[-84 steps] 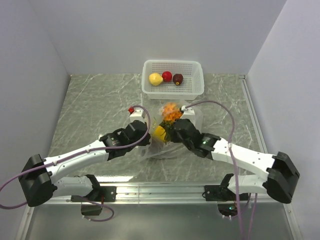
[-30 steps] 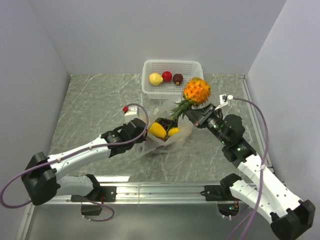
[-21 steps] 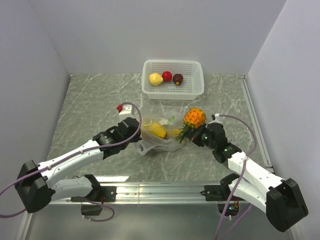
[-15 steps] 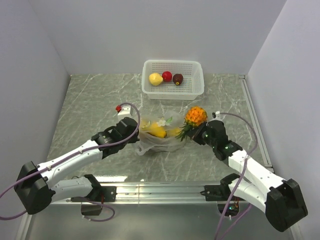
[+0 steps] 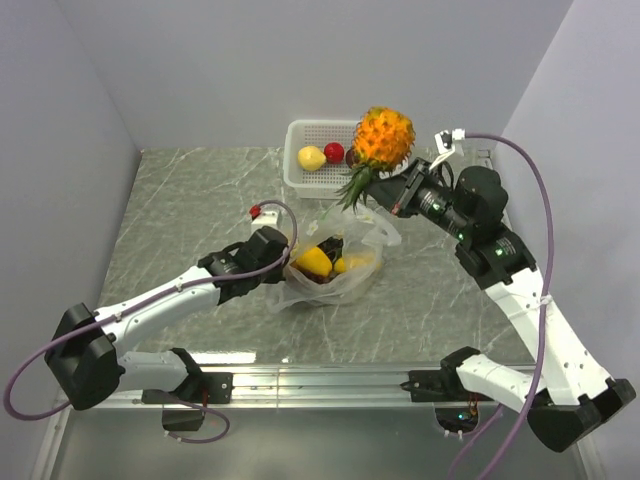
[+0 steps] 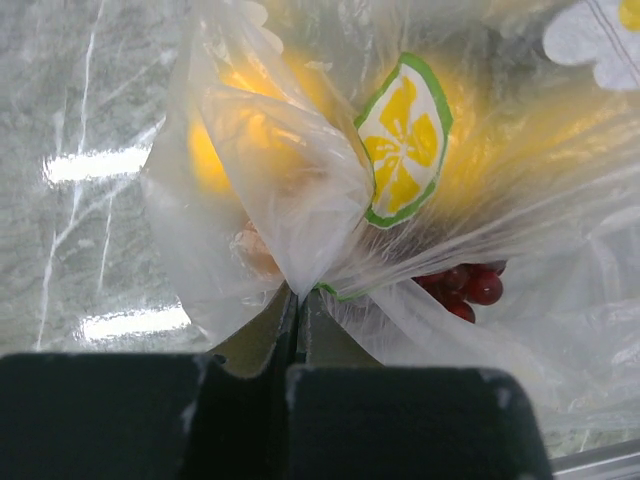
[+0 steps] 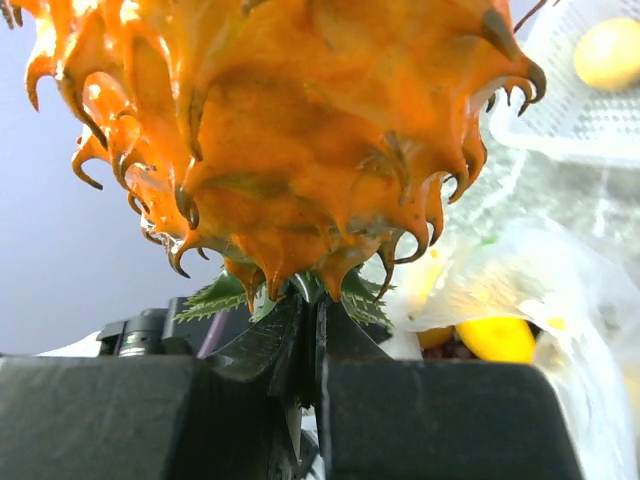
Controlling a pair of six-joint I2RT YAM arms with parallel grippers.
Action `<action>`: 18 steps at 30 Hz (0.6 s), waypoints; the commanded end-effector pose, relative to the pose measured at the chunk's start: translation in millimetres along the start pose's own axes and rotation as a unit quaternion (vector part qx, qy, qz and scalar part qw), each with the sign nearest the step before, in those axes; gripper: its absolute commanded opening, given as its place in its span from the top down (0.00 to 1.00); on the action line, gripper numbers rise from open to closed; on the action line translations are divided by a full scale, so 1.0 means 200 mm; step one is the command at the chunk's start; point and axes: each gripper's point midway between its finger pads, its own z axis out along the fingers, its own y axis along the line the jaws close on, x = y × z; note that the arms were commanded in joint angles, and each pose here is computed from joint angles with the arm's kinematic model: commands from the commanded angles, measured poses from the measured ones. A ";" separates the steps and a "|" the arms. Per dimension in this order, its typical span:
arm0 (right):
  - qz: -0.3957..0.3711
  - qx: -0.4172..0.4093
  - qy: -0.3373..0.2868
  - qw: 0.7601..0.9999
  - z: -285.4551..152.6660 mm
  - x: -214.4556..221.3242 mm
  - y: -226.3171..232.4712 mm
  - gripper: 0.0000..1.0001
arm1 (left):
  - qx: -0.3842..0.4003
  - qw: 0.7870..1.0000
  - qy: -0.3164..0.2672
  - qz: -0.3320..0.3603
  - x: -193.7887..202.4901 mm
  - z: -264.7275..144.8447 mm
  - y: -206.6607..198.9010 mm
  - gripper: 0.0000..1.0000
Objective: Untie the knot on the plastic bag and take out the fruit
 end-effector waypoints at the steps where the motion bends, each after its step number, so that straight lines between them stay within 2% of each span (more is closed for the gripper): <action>1: -0.023 0.006 0.018 1.000 0.06 -0.06 -0.01 1.00 | 0.008 1.000 -0.017 0.018 -0.12 -0.04 -0.05 0.99; 5: -0.022 0.082 -0.032 0.996 0.19 -0.25 -0.26 1.00 | 0.024 0.999 -0.010 0.041 -0.13 -0.07 -0.07 0.99; 9: 0.002 0.126 -0.058 0.990 0.35 -0.40 -0.51 1.00 | 0.047 0.996 0.010 0.074 -0.10 -0.08 -0.10 1.00; 10: 0.012 0.153 -0.049 0.987 0.44 -0.37 -0.65 1.00 | 0.045 0.996 0.012 0.080 -0.10 -0.07 -0.09 0.99; 13: 0.029 0.186 -0.055 0.981 0.56 -0.39 -0.85 1.00 | 0.037 0.995 0.003 0.091 -0.10 -0.06 -0.07 0.99; 18: 0.060 0.204 -0.065 0.975 0.74 -0.38 -1.10 1.00 | 0.039 0.996 -0.009 0.081 -0.11 -0.02 -0.04 0.99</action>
